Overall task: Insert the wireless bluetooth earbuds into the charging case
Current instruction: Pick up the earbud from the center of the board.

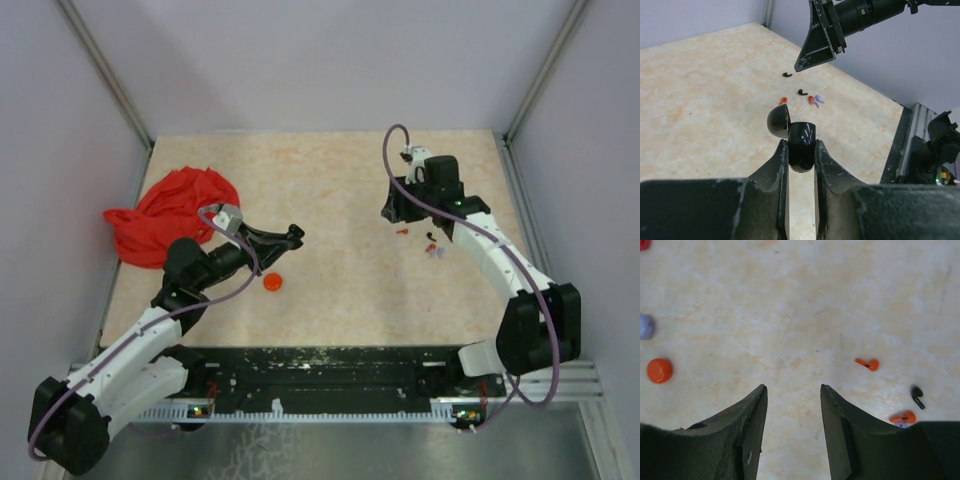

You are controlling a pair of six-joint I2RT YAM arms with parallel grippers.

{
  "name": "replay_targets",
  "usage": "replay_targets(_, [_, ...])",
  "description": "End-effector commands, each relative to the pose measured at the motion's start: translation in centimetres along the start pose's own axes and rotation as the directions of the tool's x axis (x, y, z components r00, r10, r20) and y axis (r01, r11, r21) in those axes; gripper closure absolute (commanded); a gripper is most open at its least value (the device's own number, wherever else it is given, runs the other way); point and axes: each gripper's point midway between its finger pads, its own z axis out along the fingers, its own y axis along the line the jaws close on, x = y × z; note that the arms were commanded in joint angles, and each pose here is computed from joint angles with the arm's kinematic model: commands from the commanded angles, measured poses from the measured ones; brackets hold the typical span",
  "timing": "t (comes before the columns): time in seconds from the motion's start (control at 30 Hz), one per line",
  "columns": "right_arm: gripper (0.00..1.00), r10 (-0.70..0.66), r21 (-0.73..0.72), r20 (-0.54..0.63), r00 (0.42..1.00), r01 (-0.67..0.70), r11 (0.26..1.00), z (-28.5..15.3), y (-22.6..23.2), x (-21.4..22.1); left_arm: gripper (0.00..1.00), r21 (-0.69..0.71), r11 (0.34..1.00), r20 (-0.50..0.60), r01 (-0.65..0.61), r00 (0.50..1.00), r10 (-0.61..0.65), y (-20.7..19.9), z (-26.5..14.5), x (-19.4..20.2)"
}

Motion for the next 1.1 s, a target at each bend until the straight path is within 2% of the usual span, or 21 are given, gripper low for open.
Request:
replay_targets(0.0, [0.53, 0.071, 0.172, -0.010, 0.997, -0.069, 0.983, -0.4, -5.5, -1.1, 0.99, -0.101, 0.993, 0.046, -0.068, 0.996, 0.073, 1.6, -0.2, -2.2])
replay_targets(0.17, [0.53, 0.132, 0.300, -0.044, 0.990, -0.113, 0.947, 0.5, -10.6, -0.5, 0.99, -0.161, 0.979, 0.034, -0.124, 0.991, 0.131, 2.6, -0.4, -2.9])
replay_targets(0.3, [0.55, 0.161, 0.389, -0.101, 0.982, -0.110, 0.914, 1.1, -13.6, 0.3, 0.99, -0.151, 0.965, -0.010, -0.213, 0.977, 0.214, 2.6, -0.4, -3.3])
replay_targets(0.57, [0.57, 0.216, 0.482, -0.246, 0.945, -0.074, 0.873, 2.7, -16.8, 4.8, 0.99, -0.131, 0.942, -0.025, -0.309, 0.951, 0.308, 2.8, -0.7, -2.6])
replay_targets(1.07, [0.66, 0.270, 0.539, -0.329, 0.905, -0.055, 0.841, 4.9, -19.5, 8.6, 0.99, -0.134, 0.935, -0.039, -0.328, 0.945, 0.326, 3.0, -0.9, -2.1])
